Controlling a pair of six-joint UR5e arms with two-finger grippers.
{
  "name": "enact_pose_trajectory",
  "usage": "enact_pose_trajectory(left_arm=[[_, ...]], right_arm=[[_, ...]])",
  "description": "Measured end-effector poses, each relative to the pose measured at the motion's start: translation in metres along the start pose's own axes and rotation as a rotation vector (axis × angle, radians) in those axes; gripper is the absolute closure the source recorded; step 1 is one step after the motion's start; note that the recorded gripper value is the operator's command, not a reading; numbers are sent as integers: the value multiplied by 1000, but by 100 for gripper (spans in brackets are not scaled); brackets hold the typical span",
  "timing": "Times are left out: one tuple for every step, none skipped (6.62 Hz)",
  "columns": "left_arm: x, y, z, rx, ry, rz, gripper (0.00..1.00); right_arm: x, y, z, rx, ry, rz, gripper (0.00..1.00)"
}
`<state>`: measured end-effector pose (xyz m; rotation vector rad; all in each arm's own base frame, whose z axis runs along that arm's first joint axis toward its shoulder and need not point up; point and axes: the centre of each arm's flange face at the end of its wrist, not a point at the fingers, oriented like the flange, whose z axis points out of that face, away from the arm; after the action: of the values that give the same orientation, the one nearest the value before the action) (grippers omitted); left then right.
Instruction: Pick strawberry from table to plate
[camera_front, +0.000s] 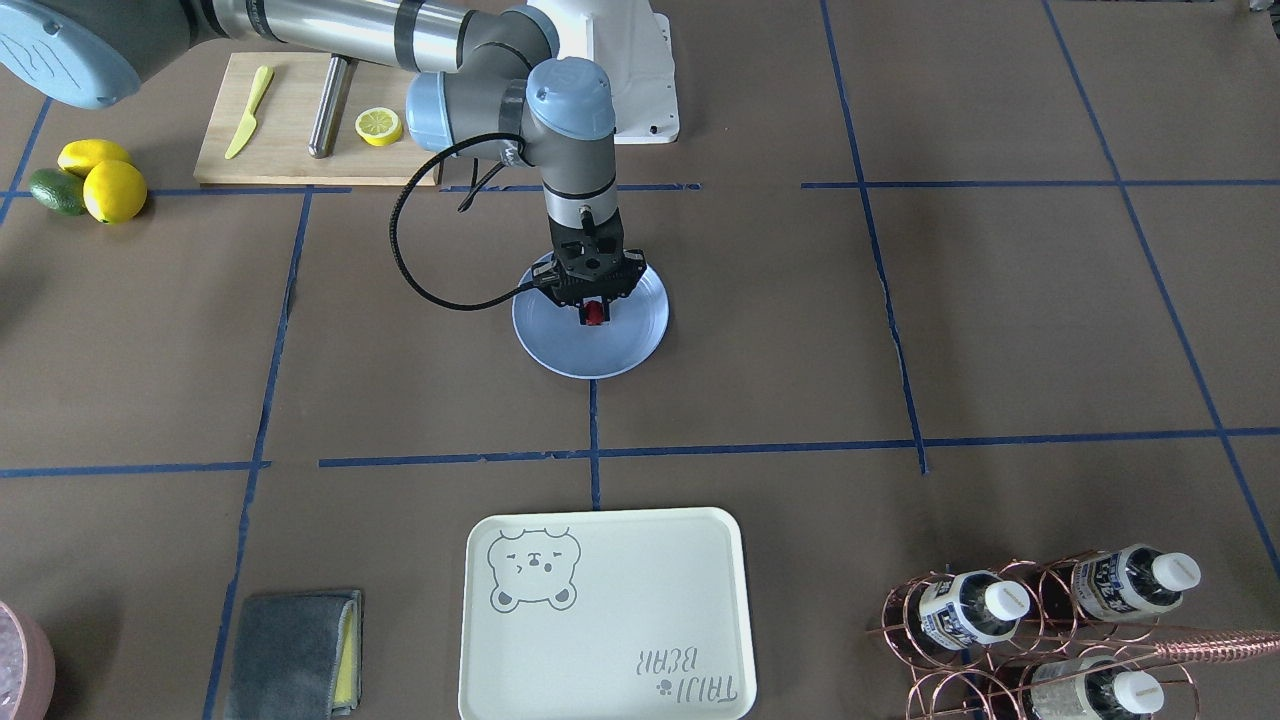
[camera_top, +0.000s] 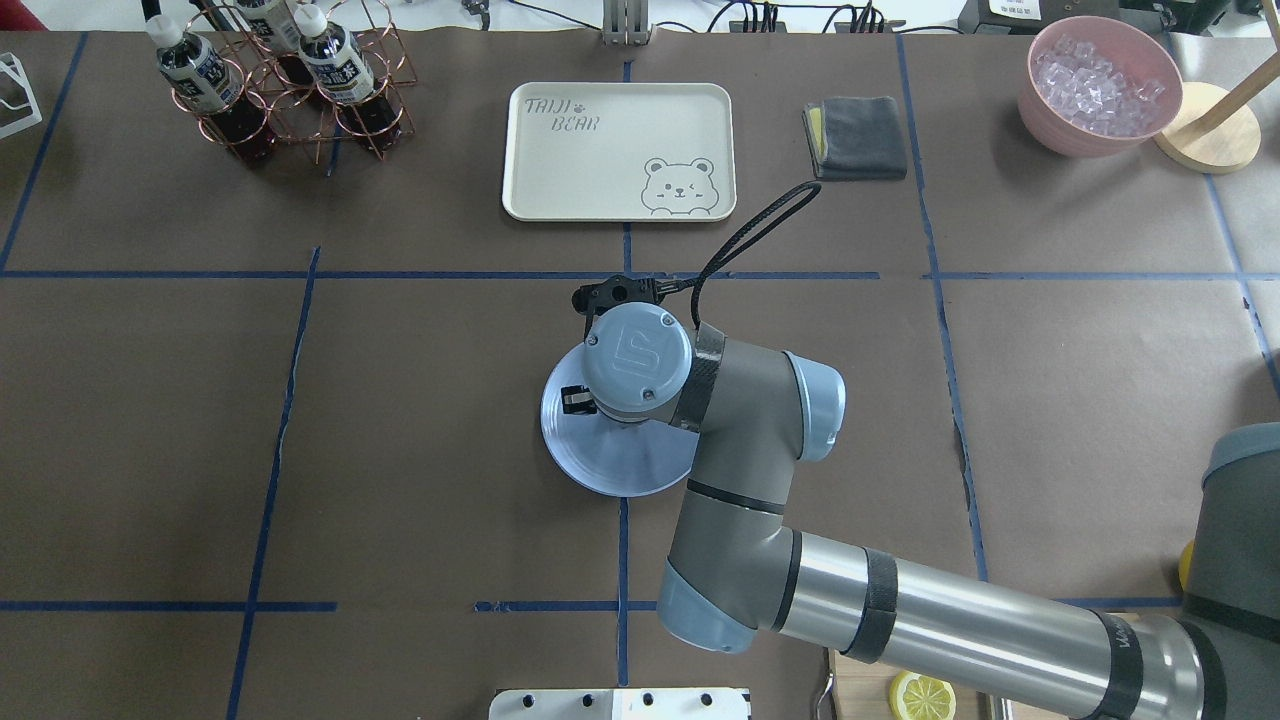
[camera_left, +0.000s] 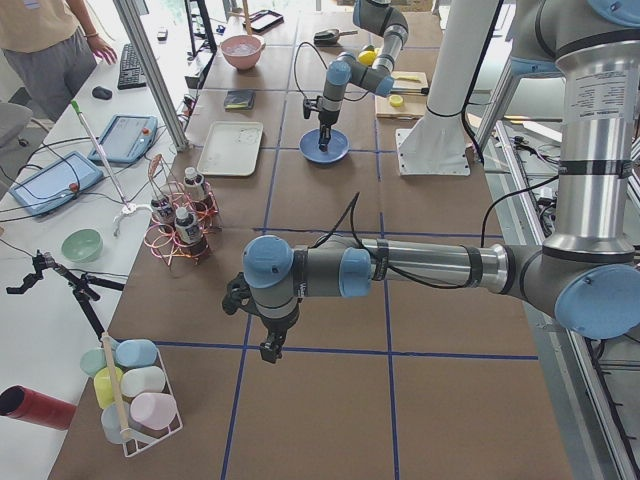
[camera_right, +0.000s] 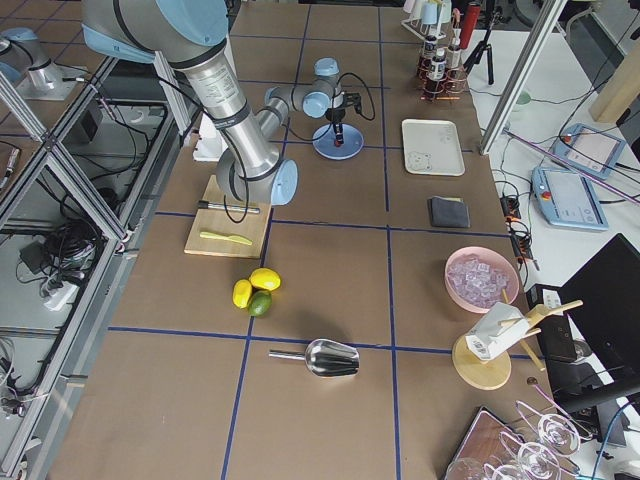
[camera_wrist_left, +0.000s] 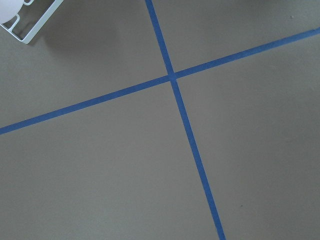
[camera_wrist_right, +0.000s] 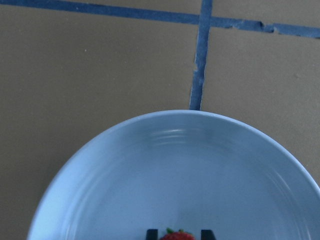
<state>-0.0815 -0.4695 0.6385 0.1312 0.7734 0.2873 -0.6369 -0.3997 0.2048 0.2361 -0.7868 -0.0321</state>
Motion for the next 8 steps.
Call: enact_pose_trajectory(left_arm=[[0, 0, 0, 0, 0, 0, 0], [0, 0, 0, 0, -1, 0, 0], [0, 0, 0, 1, -1, 1, 0], [0, -1, 0, 2, -2, 3, 0], [0, -1, 0, 2, -2, 3, 0], [-1, 0, 0, -1, -2, -1, 0], [-1, 1, 1, -6, -1, -14, 0], [-2, 1, 2, -7, 0, -43, 0]], right_arm=[[4, -11, -6, 10, -5, 6, 0], [18, -35, -20, 15, -21, 22, 0], [45, -69, -42, 6, -50, 37, 0], [92, -104, -62, -5, -67, 18, 0], [166, -137, -78, -16, -65, -34, 0], [258, -159, -92, -33, -54, -100, 0], [366, -164, -106, -48, -29, -176, 0], [466, -156, -119, -61, 11, -234, 0]])
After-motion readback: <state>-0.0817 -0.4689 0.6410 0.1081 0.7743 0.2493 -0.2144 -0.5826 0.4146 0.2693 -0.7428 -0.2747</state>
